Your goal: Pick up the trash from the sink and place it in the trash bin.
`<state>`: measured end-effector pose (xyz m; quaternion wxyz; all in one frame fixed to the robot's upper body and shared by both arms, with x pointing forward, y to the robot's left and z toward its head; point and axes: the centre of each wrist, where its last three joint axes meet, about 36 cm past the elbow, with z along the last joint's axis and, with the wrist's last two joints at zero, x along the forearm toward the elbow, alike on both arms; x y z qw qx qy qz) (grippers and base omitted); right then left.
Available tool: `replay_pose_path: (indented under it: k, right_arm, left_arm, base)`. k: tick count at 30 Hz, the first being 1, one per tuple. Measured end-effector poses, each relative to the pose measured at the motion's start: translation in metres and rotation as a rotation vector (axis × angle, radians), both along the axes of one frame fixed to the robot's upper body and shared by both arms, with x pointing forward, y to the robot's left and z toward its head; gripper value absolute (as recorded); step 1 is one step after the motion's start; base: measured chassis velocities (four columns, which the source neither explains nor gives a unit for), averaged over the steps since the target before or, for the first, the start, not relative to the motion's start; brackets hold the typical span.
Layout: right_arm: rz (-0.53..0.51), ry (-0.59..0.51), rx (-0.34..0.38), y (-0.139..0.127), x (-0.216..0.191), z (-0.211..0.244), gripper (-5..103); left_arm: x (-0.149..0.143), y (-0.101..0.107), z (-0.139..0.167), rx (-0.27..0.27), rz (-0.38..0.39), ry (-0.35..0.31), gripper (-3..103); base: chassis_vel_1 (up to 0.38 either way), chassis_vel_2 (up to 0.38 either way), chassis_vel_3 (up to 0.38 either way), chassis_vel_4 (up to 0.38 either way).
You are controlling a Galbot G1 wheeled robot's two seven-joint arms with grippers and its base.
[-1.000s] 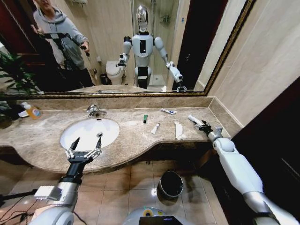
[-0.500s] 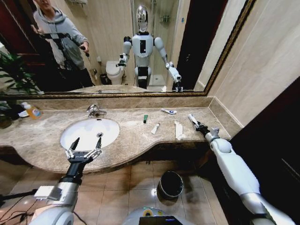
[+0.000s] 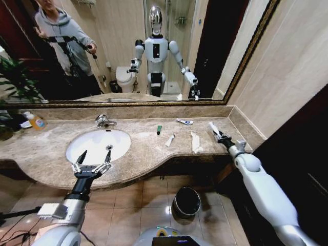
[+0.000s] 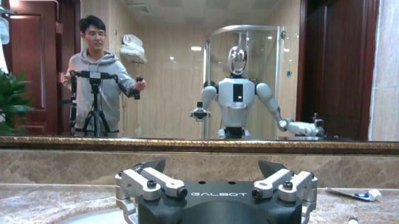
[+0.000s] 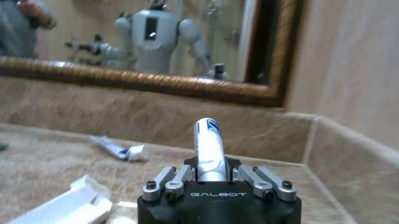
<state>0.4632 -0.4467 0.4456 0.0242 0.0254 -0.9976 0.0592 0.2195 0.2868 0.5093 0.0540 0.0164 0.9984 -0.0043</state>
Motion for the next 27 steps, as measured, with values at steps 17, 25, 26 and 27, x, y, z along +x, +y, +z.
replay_pose_path:
  k: [17, 25, 26, 27]
  right_arm:
    - [-0.277, -0.052, 0.176, 0.089, -0.223, -0.049, 25]
    - [-0.336, 0.061, 0.209, 0.14, -0.289, -0.108, 25]
    - [-0.33, 0.09, 0.208, 0.143, -0.295, -0.119, 25]
    - [-0.317, 0.12, 0.197, 0.145, -0.3, -0.131, 25]
  left_arm:
    - [0.0, 0.0, 0.0, 0.0, 0.0, 0.0, 100]
    - [0.0, 0.0, 0.0, 0.0, 0.0, 0.0, 100]
    - [0.0, 0.0, 0.0, 0.0, 0.0, 0.0, 100]
    - [0.0, 0.0, 0.0, 0.0, 0.0, 0.0, 100]
  base:
    - [0.0, 0.0, 0.0, 0.0]
    - [0.0, 0.0, 0.0, 0.0]
    - [0.0, 0.0, 0.0, 0.0]
    - [0.0, 0.0, 0.0, 0.0]
